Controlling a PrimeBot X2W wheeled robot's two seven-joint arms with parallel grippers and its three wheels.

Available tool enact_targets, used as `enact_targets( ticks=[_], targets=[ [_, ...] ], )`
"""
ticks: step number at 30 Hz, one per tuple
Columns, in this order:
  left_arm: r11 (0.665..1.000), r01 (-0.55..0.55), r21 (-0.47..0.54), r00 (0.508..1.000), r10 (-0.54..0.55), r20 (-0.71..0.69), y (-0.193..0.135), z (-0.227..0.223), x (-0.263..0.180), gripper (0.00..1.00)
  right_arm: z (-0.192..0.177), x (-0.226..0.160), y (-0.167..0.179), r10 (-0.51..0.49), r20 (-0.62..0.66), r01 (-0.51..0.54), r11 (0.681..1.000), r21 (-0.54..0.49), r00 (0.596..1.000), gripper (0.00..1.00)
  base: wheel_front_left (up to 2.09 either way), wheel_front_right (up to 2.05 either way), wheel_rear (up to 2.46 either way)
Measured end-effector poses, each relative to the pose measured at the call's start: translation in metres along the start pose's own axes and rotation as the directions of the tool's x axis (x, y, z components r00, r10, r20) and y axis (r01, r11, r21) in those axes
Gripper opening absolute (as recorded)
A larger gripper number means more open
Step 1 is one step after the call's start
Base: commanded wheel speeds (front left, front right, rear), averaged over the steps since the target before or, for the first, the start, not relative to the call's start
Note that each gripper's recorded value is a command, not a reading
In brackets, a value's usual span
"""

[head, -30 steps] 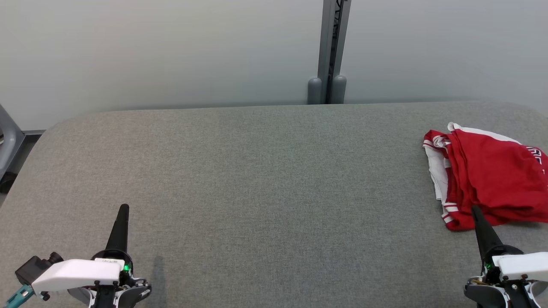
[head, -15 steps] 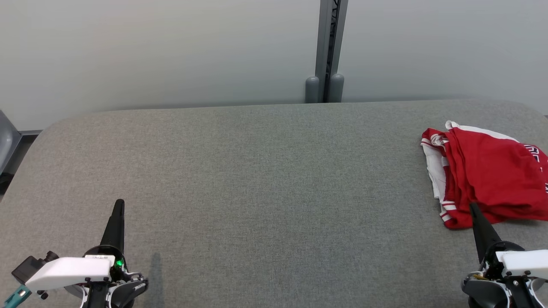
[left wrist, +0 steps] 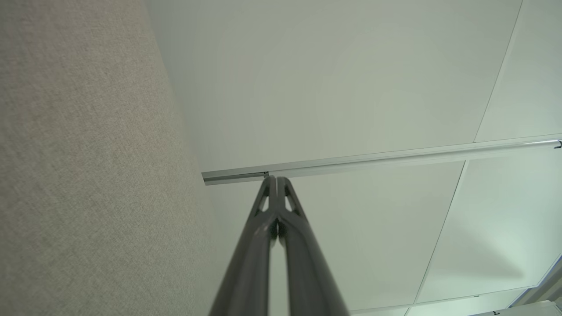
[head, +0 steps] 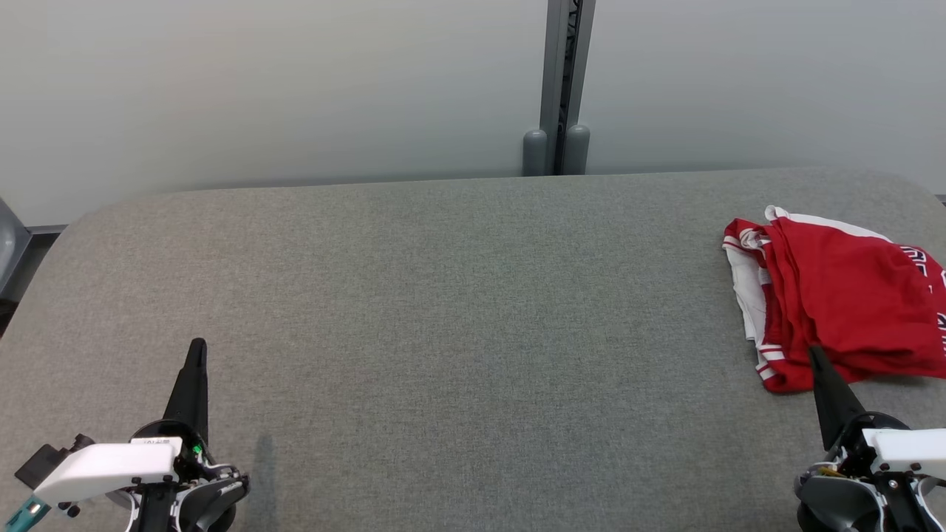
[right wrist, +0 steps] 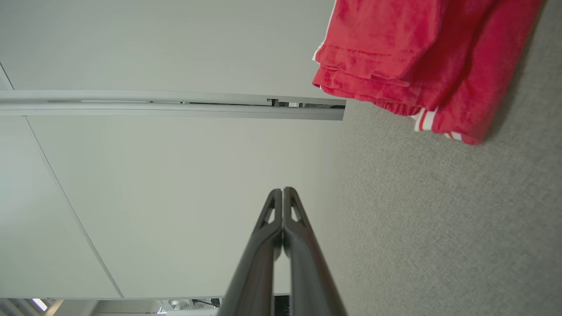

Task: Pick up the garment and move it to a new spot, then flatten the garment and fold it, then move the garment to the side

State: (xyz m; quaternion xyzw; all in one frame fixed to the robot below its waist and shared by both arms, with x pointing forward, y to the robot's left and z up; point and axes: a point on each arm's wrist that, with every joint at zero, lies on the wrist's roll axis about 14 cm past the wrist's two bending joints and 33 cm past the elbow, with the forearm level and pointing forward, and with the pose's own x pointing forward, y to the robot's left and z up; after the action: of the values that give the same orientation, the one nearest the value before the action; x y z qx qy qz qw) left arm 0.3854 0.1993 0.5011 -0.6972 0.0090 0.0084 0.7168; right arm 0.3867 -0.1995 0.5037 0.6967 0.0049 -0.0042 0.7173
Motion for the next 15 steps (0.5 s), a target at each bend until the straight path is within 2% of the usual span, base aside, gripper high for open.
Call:
enact_targets(
  ticks=[5, 15],
  targets=[
    [0.999, 0.009, -0.031, 1.0, -0.009, 0.001, -0.0017, 0.0006, 0.0014, 0.0, 0.0003, 0.0007, 0.0003, 0.003, 0.002, -0.003, 0.999, 0.032, 1.0, 0.0, 0.0, 0.0, 0.0],
    [0.999, 0.014, -0.032, 1.0, -0.014, 0.002, -0.0028, 0.0007, 0.0018, 0.0, 0.0, 0.0012, 0.0012, 0.005, 0.001, -0.005, 0.999, 0.034, 1.0, 0.0, 0.0, 0.0, 0.0]
  ],
)
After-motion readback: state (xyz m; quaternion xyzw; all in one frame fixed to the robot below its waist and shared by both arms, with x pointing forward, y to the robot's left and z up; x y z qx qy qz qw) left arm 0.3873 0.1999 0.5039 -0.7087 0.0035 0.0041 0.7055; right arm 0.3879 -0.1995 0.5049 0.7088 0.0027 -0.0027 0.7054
